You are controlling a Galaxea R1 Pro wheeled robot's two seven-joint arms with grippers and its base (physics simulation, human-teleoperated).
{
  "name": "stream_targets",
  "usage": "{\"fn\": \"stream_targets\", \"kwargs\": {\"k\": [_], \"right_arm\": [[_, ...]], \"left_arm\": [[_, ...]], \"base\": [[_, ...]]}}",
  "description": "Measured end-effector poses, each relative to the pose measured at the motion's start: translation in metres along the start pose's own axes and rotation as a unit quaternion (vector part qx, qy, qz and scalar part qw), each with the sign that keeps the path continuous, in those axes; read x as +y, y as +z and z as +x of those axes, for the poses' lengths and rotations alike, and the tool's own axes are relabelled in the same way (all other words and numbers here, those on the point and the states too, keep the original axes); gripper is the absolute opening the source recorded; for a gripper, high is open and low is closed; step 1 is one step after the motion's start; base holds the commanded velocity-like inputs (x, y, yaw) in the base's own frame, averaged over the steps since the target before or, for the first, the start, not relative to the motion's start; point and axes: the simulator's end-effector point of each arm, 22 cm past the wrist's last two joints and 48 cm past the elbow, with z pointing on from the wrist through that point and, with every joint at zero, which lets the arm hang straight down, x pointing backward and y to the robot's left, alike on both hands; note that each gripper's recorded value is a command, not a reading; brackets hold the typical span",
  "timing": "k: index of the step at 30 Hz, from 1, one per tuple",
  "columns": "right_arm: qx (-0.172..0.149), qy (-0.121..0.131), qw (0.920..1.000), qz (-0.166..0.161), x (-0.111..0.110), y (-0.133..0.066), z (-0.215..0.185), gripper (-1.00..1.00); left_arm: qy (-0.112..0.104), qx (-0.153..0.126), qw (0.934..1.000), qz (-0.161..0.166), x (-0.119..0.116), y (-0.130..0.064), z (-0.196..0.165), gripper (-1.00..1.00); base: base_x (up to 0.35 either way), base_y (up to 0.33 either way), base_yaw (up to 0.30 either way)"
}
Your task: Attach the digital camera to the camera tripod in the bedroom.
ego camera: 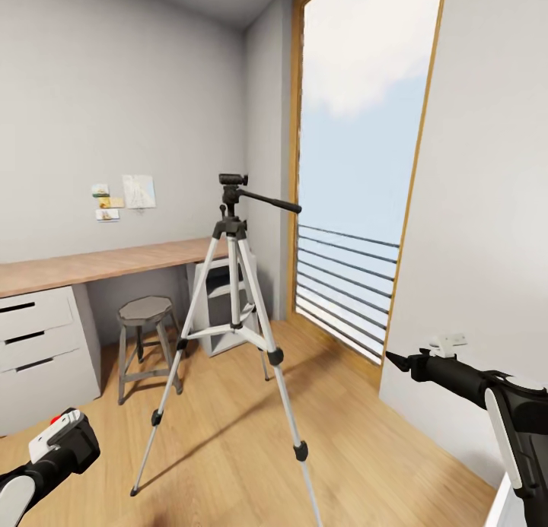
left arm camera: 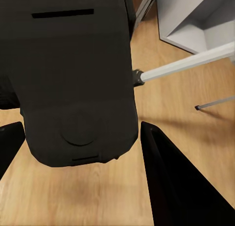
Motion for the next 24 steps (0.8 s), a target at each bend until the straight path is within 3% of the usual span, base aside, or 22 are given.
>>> {"fn": "stream_targets", "kwargs": {"k": [24], "right_arm": [[0.018,0.005,0.9998,0.0,0.0,0.004,-0.032,1.0]], "left_arm": [[0.004,0.013,0.9998,-0.012,-0.019,-0.015,-0.025,-1.0]], "base": [[0.0,0.0,0.0]]}}
